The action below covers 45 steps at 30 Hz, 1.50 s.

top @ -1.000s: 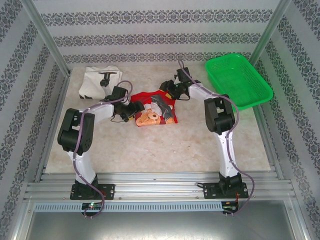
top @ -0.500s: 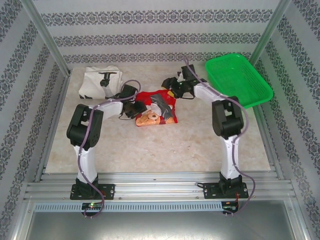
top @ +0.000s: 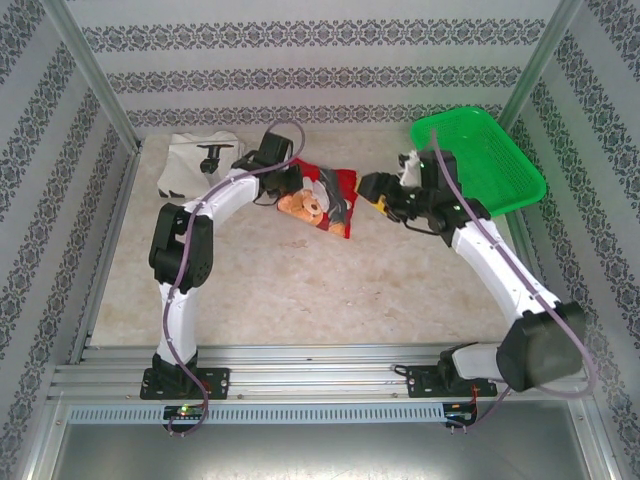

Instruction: Fold and stack the t-shirts

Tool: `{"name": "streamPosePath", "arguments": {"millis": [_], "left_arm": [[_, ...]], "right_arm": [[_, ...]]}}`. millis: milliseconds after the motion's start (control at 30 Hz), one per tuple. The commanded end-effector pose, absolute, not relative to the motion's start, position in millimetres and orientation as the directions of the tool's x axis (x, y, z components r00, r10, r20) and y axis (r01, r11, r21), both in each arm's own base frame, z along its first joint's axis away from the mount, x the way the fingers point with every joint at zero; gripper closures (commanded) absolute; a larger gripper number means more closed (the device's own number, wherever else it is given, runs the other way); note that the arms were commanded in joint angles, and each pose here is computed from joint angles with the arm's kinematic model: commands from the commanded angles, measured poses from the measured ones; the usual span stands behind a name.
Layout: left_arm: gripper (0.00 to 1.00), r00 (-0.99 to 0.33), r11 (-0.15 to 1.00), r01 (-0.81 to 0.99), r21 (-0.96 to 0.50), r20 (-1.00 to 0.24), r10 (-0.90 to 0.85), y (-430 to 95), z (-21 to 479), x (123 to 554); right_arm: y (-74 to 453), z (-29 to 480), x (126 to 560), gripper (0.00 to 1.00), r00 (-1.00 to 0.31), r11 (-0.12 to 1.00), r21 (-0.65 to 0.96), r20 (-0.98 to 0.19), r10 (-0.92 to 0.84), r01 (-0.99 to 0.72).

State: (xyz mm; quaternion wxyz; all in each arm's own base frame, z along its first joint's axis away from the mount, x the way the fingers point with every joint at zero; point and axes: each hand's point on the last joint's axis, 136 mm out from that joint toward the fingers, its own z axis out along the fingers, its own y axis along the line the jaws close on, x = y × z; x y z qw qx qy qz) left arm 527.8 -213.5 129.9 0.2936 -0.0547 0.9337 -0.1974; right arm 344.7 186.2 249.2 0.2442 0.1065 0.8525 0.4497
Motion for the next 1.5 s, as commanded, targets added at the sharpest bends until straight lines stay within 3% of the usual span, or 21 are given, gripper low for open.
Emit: {"name": "streamPosePath", "arguments": {"millis": [0, 133, 367, 533, 700, 1167, 1467], "left_arm": [[1.00, -0.802, 0.969, 0.077, -0.235, -0.591, -0.080, -177, 155, 543], [1.00, -0.790, 0.980, 0.130, -0.148, -0.614, 0.012, -157, 171, 561], [1.00, -0.757, 0.983, 0.175, -0.054, -0.646, 0.099, -125, 189, 583], [1.00, -0.737, 0.979, 0.199, -0.038, -0.665, 0.123, -109, 199, 592], [1.00, -0.729, 0.979, 0.200, -0.044, -0.674, 0.119, -93, 202, 596], [1.00, -0.670, 0.980, 0.191, -0.050, -0.736, 0.093, -24, 227, 610], [1.00, -0.675, 0.981, 0.178, -0.078, -0.735, 0.064, 26, 211, 615]], "right_arm": [[173, 229, 328, 0.24, -0.861, 0.599, 0.801, -0.306, 0.407, -0.002], [169, 235, 318, 0.09, -0.841, 0.585, 0.811, -0.338, 0.422, -0.033], [173, 259, 291, 0.02, -0.812, 0.560, 0.815, -0.424, 0.401, -0.148], [169, 269, 258, 0.02, -0.791, 0.593, 0.779, -0.487, 0.369, -0.203], [162, 258, 240, 0.02, -0.801, 0.604, 0.780, -0.462, 0.380, -0.163], [161, 250, 236, 0.02, -0.820, 0.613, 0.781, -0.424, 0.385, -0.117], [160, 243, 239, 0.02, -0.833, 0.616, 0.784, -0.387, 0.396, -0.072]]}}
